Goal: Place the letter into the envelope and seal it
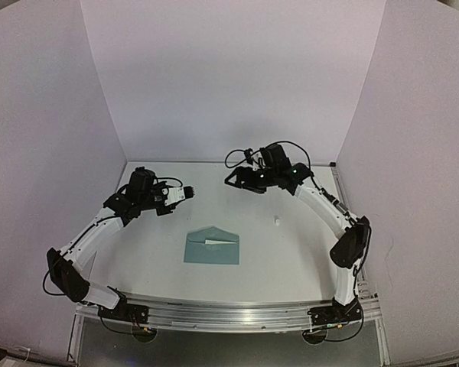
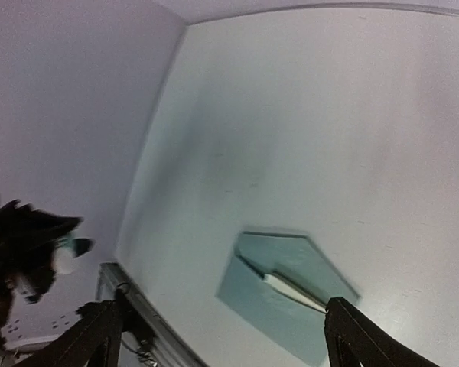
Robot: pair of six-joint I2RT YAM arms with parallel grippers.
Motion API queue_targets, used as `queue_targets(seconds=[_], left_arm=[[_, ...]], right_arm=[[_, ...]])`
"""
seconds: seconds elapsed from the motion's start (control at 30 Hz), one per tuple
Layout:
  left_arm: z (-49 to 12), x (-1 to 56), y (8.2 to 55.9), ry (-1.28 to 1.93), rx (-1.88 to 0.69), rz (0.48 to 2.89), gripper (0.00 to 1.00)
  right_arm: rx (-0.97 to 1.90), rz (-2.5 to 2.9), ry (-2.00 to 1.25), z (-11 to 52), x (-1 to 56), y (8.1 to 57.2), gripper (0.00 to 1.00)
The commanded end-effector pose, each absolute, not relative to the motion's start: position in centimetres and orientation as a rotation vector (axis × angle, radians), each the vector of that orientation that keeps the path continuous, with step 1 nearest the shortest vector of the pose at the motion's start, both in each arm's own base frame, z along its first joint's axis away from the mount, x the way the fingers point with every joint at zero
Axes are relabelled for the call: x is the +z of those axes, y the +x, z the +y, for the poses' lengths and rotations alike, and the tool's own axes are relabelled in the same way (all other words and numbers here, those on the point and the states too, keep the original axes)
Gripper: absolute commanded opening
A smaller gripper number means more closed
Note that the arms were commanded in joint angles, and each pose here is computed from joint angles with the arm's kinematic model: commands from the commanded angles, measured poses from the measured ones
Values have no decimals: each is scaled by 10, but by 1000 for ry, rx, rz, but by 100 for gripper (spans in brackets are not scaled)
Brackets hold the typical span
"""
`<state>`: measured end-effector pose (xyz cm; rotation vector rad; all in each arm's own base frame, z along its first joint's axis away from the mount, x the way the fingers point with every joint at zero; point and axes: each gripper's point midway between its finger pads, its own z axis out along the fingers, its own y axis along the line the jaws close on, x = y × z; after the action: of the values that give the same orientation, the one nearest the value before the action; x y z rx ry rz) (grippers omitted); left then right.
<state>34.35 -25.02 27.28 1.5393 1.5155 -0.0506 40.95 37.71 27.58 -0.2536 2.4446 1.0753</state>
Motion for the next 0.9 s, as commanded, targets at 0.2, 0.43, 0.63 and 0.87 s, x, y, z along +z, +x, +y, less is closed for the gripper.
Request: queue_targets(seconds=[0.2,0.43,0.63,0.87], left_arm=[[-261,299,342,1536,-18,1375,0],[-264,304,344,1520,-10,1361,0],[-263,305,339,1512,-30,1361,0],[-265,302,333,1540,-45,1328,0]], right_arm=[[1746,2196,-488,503,351,340,68],[1725,2215,-451,514,332,349,56],[1670,2264,-303,487,316,373,58],[1668,2234,-254,473,328,383,61]])
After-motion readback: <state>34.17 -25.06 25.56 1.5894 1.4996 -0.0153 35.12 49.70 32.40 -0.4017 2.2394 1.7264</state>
